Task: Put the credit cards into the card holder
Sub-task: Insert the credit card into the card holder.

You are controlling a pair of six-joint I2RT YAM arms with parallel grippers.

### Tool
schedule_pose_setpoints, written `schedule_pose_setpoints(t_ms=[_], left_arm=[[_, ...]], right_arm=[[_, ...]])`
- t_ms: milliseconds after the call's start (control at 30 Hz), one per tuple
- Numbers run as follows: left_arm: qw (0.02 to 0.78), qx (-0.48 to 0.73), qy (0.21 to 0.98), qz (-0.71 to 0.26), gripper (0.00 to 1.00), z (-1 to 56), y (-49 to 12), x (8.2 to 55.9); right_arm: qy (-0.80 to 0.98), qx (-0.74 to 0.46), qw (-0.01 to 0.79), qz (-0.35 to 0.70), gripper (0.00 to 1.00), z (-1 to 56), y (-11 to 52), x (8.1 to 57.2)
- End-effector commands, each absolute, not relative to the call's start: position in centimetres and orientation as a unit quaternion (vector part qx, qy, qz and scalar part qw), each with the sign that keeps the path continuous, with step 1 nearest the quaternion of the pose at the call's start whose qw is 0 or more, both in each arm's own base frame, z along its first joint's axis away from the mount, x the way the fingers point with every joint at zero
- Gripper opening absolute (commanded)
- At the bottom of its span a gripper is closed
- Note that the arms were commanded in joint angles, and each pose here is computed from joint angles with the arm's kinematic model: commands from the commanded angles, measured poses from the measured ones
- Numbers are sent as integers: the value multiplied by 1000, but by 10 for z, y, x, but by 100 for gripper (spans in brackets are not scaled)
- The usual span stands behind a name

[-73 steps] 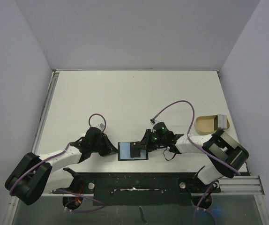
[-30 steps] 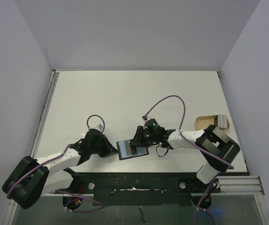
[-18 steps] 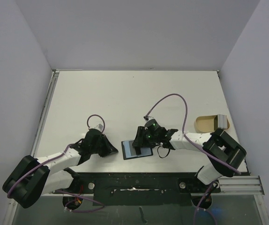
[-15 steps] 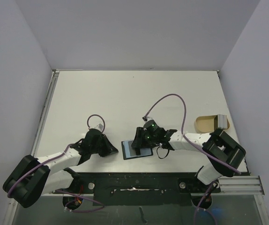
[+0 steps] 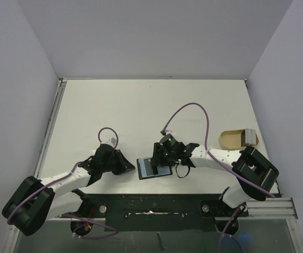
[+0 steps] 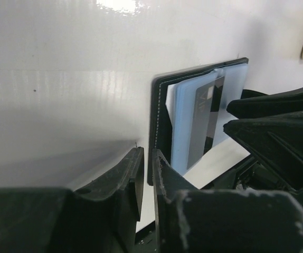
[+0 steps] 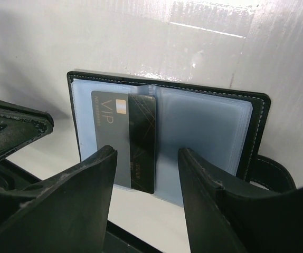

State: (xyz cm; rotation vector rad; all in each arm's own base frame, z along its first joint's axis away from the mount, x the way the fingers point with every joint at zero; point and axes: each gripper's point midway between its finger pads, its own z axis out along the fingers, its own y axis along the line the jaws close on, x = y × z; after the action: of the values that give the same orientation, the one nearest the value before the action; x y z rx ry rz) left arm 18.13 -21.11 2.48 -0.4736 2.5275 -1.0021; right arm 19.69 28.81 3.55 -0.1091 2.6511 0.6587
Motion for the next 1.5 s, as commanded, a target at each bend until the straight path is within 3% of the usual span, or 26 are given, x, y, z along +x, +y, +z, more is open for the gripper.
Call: schedule_pose_setpoints(t_ms=[0, 333, 733, 1267, 1367, 1467], left_arm=[[214, -156, 874, -408, 14, 49, -226, 191], [199, -152, 869, -426, 19, 44, -233, 188], [203, -148, 874, -416, 8, 45, -235, 197], [229, -149, 877, -396, 7, 50, -226, 221], [240, -154, 879, -382, 7, 52, -219, 234], [245, -157, 877, -382, 7, 57, -214, 244]], right_arm=[[937, -45, 220, 268, 50, 46, 301, 202], [928, -67, 197, 307, 44, 40, 331, 195], [920, -87, 193, 328, 35, 47, 350, 196], [914, -84, 198, 344, 24, 46, 374, 218], [913, -80, 199, 347, 24, 47, 378, 225], [920, -88, 200, 326, 32, 49, 374, 230]])
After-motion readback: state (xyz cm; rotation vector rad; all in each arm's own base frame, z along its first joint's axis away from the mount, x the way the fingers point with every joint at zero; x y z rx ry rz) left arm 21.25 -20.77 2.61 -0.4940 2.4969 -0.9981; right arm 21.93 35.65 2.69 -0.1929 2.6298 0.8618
